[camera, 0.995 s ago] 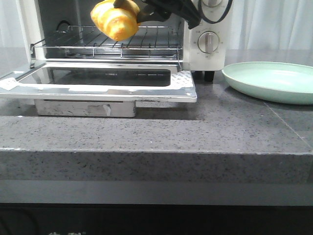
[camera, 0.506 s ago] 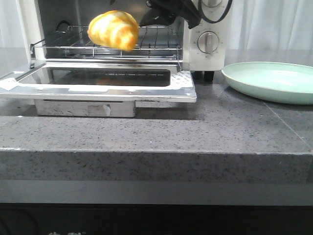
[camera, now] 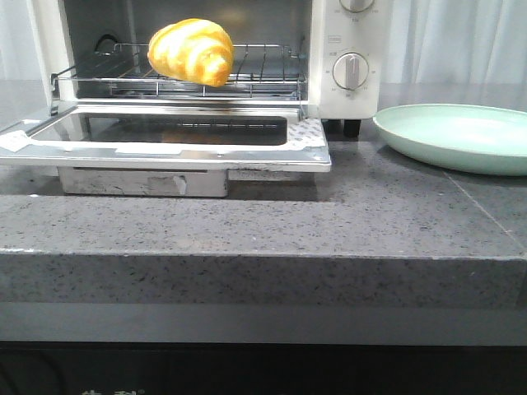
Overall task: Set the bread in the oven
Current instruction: 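Lower the croissant onto the oven rack and open the right gripper, then withdraw the right gripper out of the oven back over the plate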
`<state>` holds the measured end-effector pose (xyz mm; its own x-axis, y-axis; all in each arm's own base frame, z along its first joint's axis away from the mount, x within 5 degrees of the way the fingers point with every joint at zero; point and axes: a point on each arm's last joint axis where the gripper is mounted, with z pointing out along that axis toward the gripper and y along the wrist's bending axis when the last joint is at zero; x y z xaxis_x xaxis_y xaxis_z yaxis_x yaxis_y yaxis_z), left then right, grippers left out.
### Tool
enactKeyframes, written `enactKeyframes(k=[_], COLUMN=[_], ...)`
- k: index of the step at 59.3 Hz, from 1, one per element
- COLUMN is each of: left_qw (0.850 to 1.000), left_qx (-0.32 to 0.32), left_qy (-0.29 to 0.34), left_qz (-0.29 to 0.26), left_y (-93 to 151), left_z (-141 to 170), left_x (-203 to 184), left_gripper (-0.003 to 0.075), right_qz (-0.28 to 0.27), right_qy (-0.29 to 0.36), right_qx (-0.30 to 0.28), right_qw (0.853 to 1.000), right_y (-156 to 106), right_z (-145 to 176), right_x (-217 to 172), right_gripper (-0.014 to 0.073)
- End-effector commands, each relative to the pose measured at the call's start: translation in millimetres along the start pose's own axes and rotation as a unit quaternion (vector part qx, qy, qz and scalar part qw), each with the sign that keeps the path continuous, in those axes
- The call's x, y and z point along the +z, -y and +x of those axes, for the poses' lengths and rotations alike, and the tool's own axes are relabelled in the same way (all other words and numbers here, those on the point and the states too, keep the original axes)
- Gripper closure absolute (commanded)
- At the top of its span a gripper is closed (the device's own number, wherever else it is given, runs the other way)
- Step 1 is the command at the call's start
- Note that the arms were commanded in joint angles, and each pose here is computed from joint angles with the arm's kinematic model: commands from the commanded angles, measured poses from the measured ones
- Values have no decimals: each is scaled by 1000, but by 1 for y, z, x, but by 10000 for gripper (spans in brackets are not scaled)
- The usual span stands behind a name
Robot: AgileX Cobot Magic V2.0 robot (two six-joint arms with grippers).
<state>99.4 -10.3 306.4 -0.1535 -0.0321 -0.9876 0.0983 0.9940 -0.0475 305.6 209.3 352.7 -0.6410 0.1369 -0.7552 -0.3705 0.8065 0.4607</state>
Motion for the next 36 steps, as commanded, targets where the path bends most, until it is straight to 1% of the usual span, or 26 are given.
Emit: enactKeyframes(k=[1, 4, 9, 15, 19, 27, 36], left_qw=[999, 999, 999, 999, 999, 999, 999], left_qx=[-10, -10, -10, -10, -10, -10, -10], left_qy=[48, 48, 48, 48, 48, 48, 48], left_qz=[-1, -1, -1, -1, -1, -1, -1], left_y=[0, 0, 0, 0, 0, 0, 0], left_z=[-15, -15, -15, -15, -15, -15, -15], left_x=[-2, -2, -2, -2, -2, -2, -2], left_gripper=[741, 741, 741, 741, 741, 741, 741], right_qz=[7, 31, 69, 116, 139, 161, 166], right_qy=[46, 35, 16, -9, -13, 5, 42], right_qx=[-60, -85, -108, -113, -115, -104, -89], right_qw=[997, 995, 992, 987, 983, 981, 981], right_y=[-6, 0, 11, 25, 32, 41, 51], right_z=[-24, -26, -29, -31, -31, -23, 9], right_x=[-38, -49, -69, -95, -111, -138, -161], right_gripper=[663, 664, 664, 664, 664, 664, 664])
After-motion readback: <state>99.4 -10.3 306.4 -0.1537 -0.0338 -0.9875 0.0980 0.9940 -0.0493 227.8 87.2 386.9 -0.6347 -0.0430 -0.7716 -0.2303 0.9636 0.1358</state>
